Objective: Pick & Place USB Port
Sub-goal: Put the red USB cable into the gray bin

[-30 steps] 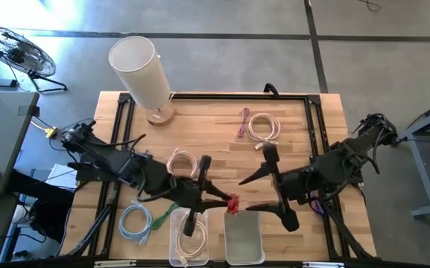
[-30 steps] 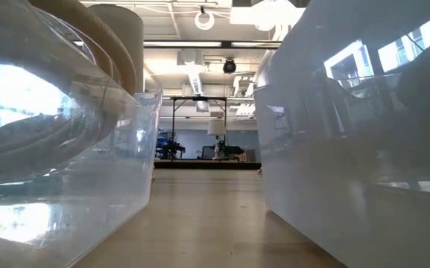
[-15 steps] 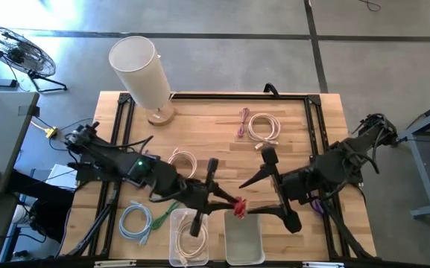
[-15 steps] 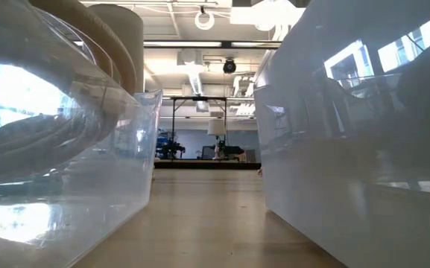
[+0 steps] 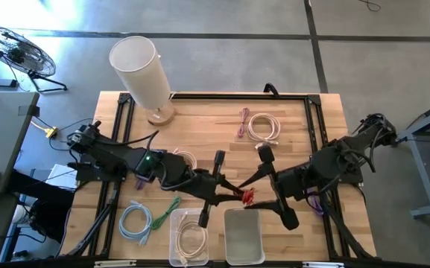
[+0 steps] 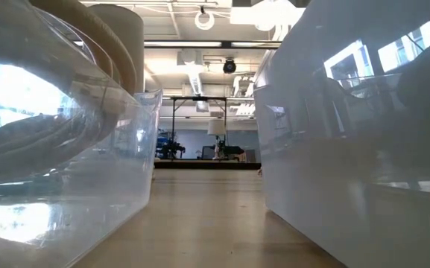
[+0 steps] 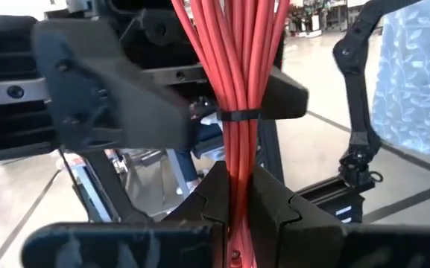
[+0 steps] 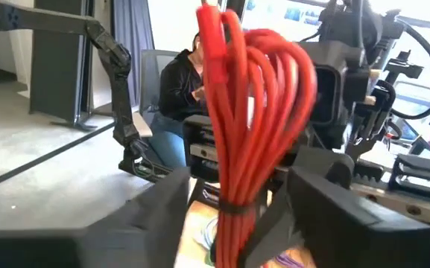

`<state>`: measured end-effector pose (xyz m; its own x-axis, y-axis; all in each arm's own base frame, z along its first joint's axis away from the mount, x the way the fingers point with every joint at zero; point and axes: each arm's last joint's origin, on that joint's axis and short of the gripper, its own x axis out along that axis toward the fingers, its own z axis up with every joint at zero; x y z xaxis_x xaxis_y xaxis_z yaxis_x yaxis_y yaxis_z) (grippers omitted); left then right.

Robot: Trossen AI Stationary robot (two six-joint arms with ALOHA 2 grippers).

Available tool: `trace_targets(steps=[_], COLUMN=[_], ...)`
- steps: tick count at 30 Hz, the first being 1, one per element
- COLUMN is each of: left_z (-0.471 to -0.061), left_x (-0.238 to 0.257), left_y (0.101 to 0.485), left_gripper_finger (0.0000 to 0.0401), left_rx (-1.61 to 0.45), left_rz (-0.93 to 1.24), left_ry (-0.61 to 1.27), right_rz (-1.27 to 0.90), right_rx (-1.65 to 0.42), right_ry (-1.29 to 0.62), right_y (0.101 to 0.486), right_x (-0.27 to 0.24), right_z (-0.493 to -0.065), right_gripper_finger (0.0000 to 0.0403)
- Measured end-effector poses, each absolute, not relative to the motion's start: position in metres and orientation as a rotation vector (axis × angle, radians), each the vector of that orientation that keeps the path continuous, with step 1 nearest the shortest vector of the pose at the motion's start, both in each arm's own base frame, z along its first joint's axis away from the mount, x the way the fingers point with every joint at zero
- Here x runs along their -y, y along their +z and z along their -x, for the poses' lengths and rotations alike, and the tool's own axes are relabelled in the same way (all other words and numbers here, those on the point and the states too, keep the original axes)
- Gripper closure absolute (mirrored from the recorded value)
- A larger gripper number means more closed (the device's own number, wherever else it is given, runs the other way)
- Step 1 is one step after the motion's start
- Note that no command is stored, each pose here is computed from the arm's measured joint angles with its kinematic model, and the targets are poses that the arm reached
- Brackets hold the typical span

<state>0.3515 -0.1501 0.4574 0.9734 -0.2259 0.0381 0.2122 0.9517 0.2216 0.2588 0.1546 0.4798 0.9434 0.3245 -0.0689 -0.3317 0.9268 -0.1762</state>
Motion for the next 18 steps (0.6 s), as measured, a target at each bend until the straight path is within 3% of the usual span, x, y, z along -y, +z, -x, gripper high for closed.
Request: trace_targets(steps=[5, 6, 10, 18], left_z=[-0.3517, -0.3518, -0.3517, -0.3503], left_x=[0.1501, 0.1501, 0.1500, 0.1490], left_y=[0.4572, 0.4570, 0.4561, 0.4545], left_gripper_finger=[0.0380, 0.0380, 0.0363, 0.0243], left_rx=[0.062, 0.061, 0.049, 0.020], left_rz=[-0.219, -0.219, -0.222, -0.226], left_ry=[-0.219, -0.217, -0.213, -0.199], right_rz=[0.233, 0.245, 0.227, 0.244], right_rx=[-0.048, -0.052, -0.064, -0.078], right_ry=[0.324, 0.324, 0.303, 0.273], right_y=[0.4784, 0.4779, 0.4772, 0.4767], right_x=[-0.1541, -0.1542, -0.1536, -0.1626], right_z=[-0.2587, -0.2586, -0.2587, -0.2497], right_gripper_finger=[0.0363, 0.0377, 0.0372, 0.0379])
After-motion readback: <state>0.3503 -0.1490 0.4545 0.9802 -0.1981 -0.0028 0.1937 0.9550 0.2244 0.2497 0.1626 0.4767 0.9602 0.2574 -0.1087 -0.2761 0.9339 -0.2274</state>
